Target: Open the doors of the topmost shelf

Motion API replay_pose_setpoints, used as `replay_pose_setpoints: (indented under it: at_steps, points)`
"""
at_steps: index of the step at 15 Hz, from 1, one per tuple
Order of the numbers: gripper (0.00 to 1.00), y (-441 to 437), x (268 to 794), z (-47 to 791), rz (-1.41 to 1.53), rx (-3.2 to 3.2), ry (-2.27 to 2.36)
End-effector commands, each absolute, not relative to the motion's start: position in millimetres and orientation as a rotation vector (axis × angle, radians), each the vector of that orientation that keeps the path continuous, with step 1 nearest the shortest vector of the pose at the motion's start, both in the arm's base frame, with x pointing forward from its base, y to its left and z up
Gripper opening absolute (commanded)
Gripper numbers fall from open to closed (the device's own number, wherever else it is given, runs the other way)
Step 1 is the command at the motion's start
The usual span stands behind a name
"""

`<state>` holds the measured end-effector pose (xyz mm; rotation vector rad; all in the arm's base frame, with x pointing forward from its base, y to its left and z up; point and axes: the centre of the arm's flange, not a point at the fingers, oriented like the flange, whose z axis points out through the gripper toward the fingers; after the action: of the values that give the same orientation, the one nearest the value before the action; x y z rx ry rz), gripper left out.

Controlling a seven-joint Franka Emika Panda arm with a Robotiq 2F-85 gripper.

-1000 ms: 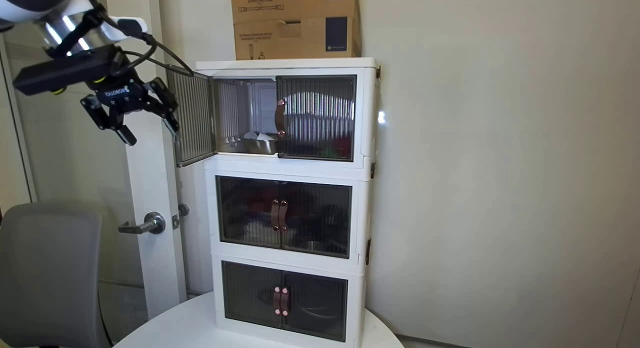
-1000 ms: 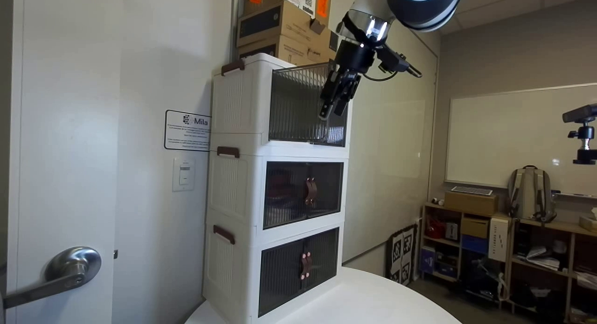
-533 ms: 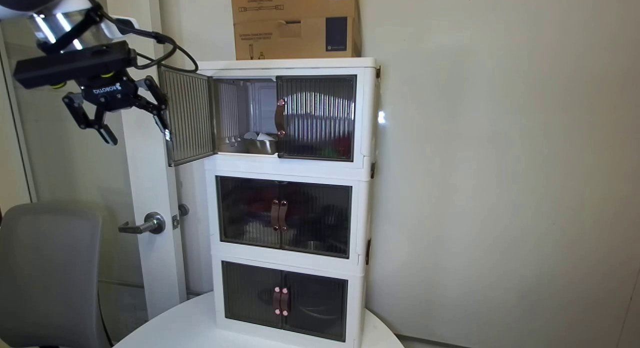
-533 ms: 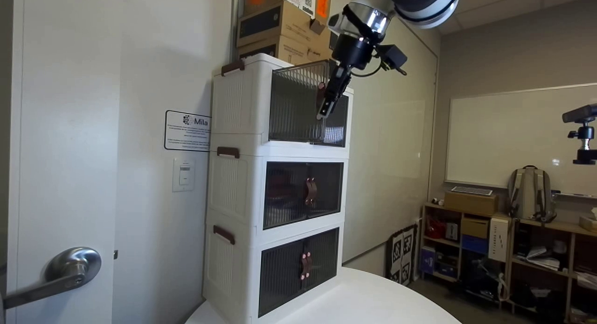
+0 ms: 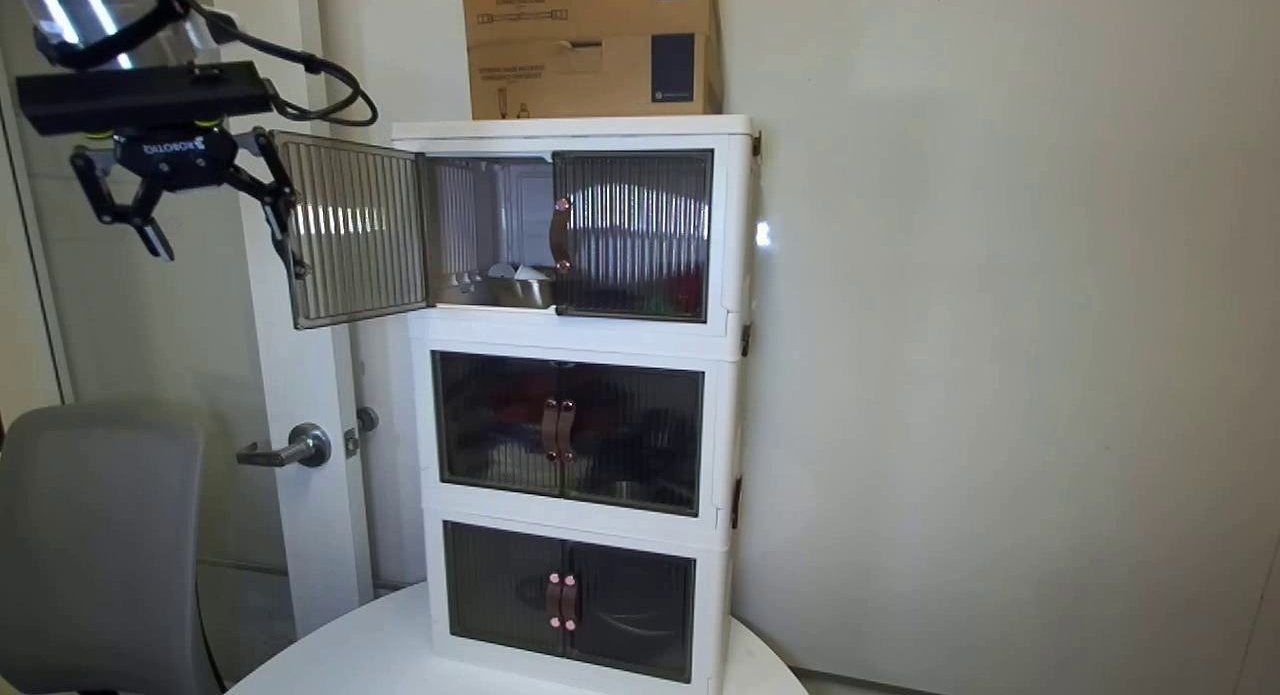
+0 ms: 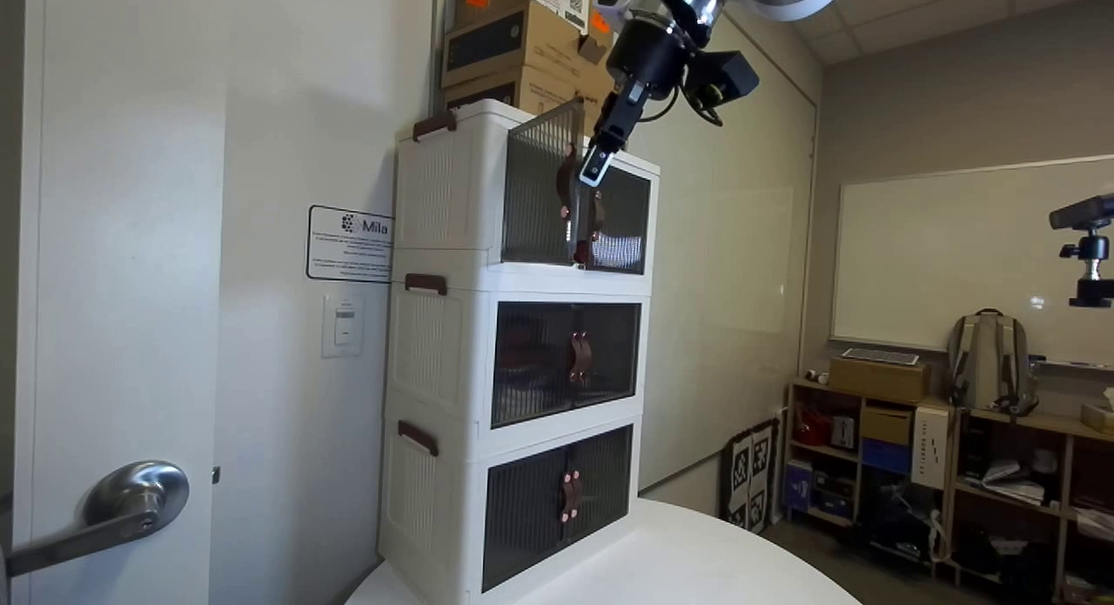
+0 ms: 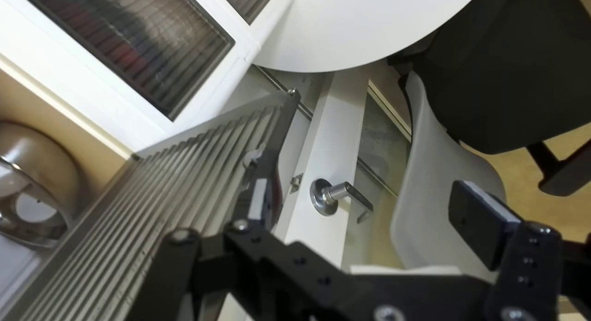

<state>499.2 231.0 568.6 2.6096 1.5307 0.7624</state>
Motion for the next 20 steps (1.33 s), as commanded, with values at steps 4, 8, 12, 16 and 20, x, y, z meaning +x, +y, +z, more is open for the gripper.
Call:
replay_pose_setpoints:
  at_steps: [4,8,12,16,20]
  points:
    - [1.00,237.1,493.0,594.3,0.710,2.622,1.757]
    - [1.00,195.1,478.3,579.0,0.314,2.764,1.675]
    - [1.00,123.3,464.6,582.1,0.059,2.884,1.394]
    - [1.00,48.0,476.7,599.4,0.131,2.977,1.032]
    - [1.00,-13.1,510.1,602.6,0.266,3.030,0.693]
